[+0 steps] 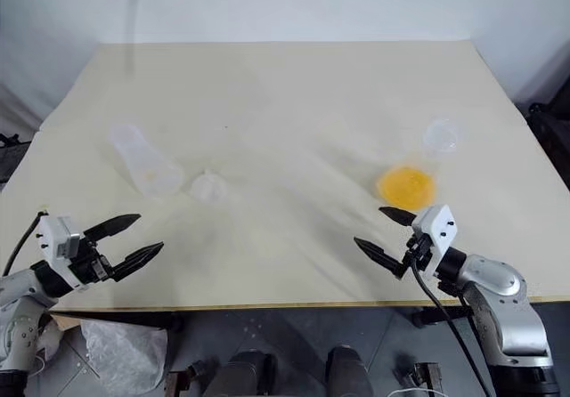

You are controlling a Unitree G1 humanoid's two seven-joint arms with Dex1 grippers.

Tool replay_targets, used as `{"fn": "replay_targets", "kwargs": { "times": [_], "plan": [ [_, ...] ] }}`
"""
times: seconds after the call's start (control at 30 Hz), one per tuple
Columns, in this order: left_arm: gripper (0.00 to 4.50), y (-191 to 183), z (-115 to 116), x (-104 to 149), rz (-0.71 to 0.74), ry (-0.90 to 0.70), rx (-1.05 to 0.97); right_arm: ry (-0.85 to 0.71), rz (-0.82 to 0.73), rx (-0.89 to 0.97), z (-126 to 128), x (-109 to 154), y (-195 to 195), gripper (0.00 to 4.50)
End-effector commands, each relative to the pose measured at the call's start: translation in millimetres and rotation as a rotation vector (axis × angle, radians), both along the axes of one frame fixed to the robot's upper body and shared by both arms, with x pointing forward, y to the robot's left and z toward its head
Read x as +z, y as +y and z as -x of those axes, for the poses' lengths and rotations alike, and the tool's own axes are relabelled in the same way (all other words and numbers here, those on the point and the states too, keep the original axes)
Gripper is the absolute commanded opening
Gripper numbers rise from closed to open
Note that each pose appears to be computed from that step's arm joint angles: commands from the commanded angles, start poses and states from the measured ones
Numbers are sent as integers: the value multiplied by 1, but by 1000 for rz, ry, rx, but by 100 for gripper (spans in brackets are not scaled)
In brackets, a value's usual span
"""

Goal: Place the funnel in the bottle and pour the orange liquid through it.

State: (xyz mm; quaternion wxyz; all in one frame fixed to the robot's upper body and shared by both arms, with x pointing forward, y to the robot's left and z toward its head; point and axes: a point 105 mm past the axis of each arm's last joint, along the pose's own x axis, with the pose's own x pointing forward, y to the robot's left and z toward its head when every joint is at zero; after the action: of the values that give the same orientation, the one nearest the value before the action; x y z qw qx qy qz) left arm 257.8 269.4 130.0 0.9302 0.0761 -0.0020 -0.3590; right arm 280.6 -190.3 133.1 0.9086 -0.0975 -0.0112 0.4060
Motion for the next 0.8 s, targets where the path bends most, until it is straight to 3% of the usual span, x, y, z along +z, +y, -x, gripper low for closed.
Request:
{"fn": "replay_targets", "kwargs": {
  "times": [0.03,0.23,0.33,0.63,0.8],
  "plan": [
    [450,4,4,13,-10,-44,6,-49,-5,19,-1,9,2,448],
    [450,11,-8,16,-3,-6,152,-61,-14,43,-6,14,8,448],
    [450,13,2,34,23,-83,170,-72,-8,87,-11,20,14,448],
    [450,72,44,31,52,-31,427,-109,-17,170,-25,34,33,448],
    [450,76,39,41,79,-82,428,-128,-29,258,-21,46,47,448]
  ]
}}
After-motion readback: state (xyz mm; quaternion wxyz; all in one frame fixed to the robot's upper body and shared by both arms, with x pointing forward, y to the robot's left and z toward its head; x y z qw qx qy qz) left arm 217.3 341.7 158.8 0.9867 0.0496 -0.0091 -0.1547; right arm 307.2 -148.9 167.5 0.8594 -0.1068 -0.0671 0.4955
